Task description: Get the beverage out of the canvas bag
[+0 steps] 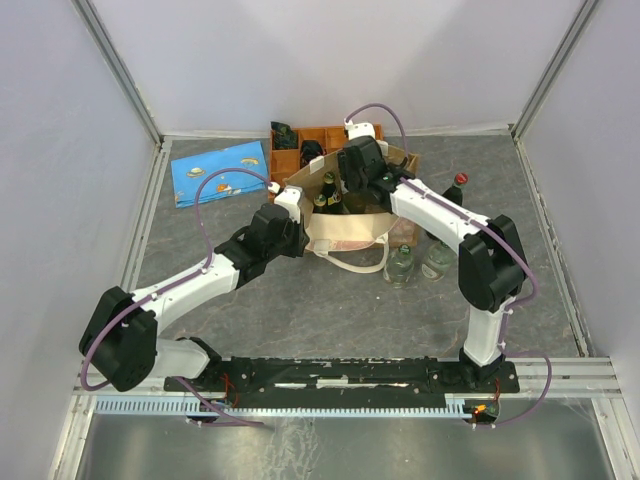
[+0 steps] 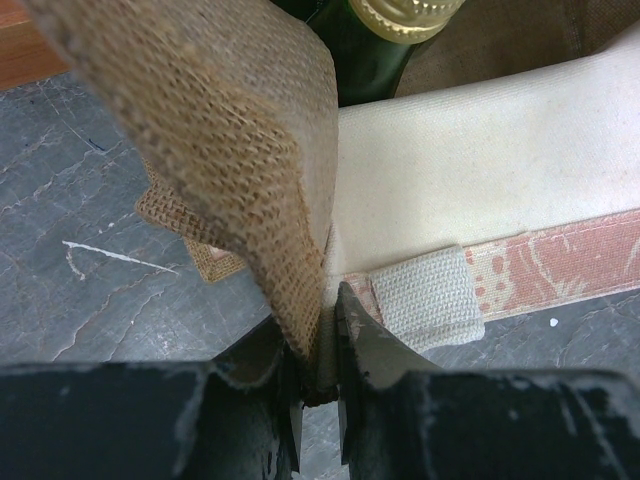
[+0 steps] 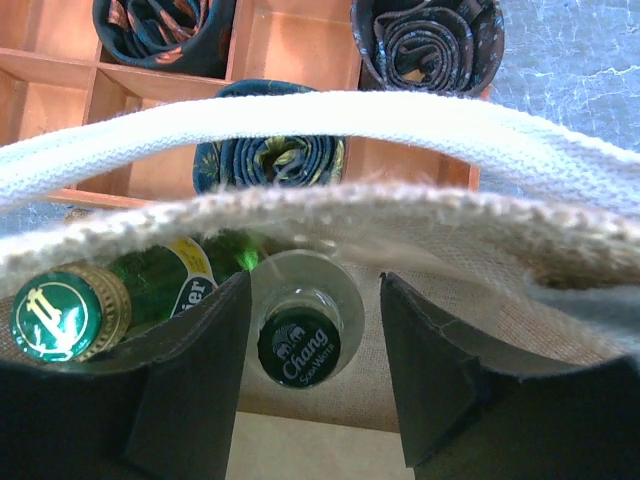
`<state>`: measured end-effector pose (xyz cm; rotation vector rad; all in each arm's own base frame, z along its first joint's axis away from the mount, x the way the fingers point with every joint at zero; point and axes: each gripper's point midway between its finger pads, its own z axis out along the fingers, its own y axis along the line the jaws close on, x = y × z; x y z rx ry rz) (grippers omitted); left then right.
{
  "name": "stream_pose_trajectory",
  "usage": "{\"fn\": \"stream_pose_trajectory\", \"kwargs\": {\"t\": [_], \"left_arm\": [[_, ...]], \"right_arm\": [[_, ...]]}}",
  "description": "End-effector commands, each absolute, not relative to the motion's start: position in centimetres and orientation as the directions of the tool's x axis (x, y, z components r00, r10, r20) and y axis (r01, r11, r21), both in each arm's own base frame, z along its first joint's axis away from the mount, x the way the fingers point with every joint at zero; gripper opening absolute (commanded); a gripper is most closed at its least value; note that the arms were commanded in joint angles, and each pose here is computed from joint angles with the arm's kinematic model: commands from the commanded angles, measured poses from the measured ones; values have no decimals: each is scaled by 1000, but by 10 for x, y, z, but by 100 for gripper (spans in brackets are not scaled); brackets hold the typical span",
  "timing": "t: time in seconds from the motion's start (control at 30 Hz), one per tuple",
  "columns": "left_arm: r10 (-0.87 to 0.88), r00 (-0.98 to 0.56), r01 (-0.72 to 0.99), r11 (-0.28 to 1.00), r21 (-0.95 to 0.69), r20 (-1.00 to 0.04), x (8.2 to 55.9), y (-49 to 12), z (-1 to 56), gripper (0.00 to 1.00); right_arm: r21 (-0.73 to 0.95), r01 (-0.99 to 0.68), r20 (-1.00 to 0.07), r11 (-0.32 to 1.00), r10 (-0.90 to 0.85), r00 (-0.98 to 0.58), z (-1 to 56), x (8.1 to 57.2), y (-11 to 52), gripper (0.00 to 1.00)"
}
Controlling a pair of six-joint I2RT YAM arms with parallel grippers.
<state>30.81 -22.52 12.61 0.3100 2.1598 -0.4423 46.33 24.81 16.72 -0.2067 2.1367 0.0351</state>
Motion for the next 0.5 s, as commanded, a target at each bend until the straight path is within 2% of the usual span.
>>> {"fn": "stream_pose_trajectory", "kwargs": {"t": [0.0, 0.23, 0.37, 0.47], "left_arm": [[81, -622, 344, 922, -179, -779, 300, -215, 109, 3], [79, -620, 342, 923, -178, -781, 302, -215, 109, 3], [81, -622, 344, 922, -179, -779, 302, -217, 108, 3], [84, -624, 346, 921, -179, -777, 302, -217, 108, 3]], "right_arm": [[1, -158, -876, 988, -75, -477, 192, 479, 259, 60], [2, -159, -864, 987, -79, -498, 181, 475, 258, 57], [-1, -148, -861, 989, -76, -502, 177, 474, 256, 49], [-10, -143, -857, 990, -82, -509, 174, 474, 254, 48]]}}
